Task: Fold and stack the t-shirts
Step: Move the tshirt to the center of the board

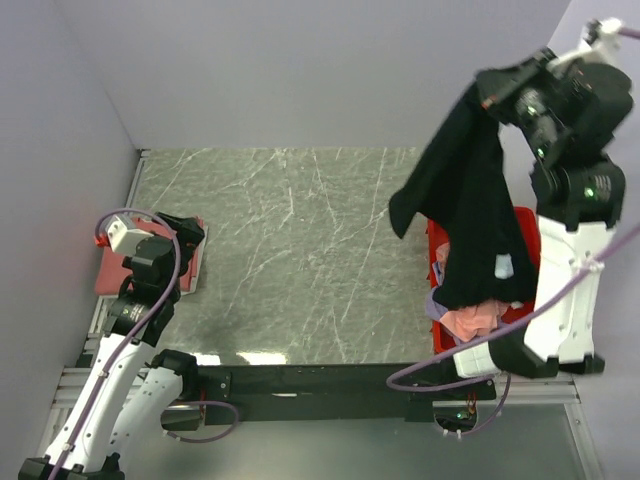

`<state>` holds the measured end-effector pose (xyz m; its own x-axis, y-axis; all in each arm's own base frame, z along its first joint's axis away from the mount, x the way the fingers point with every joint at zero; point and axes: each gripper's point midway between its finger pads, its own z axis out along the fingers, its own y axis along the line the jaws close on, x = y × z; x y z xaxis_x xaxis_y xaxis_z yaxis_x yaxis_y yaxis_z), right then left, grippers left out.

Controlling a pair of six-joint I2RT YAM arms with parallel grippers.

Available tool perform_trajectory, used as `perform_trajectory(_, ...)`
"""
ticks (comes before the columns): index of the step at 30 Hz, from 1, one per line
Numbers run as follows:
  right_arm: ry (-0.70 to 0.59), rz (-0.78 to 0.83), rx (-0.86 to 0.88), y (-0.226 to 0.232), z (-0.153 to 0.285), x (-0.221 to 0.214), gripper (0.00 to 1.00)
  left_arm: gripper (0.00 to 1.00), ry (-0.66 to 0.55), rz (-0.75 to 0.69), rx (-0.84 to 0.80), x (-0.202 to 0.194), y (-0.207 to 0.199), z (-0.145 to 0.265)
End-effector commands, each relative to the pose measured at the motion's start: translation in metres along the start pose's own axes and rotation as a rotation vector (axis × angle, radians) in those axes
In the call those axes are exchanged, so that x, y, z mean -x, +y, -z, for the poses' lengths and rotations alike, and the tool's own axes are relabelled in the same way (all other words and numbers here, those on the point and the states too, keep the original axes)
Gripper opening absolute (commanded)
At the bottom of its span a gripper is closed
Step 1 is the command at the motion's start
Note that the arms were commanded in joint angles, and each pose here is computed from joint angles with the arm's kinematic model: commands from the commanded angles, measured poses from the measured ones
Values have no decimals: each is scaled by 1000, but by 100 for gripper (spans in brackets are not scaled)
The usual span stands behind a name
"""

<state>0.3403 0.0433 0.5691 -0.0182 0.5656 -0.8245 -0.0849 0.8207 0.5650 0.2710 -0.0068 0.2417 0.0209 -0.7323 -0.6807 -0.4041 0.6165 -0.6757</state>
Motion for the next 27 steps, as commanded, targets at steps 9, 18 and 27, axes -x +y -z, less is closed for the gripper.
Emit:
perform_trajectory(9,1,26,577,191,-24,-45,0,99,62,84,-47,8,-22,19)
perform_trajectory(18,-75,-78,694,253,-24,-62,0,99,109,103,-81,3,-22,33)
perform_trajectory(27,231,-38,551,194,-49,-197,0,99,189,104,-112,-20,-21,33)
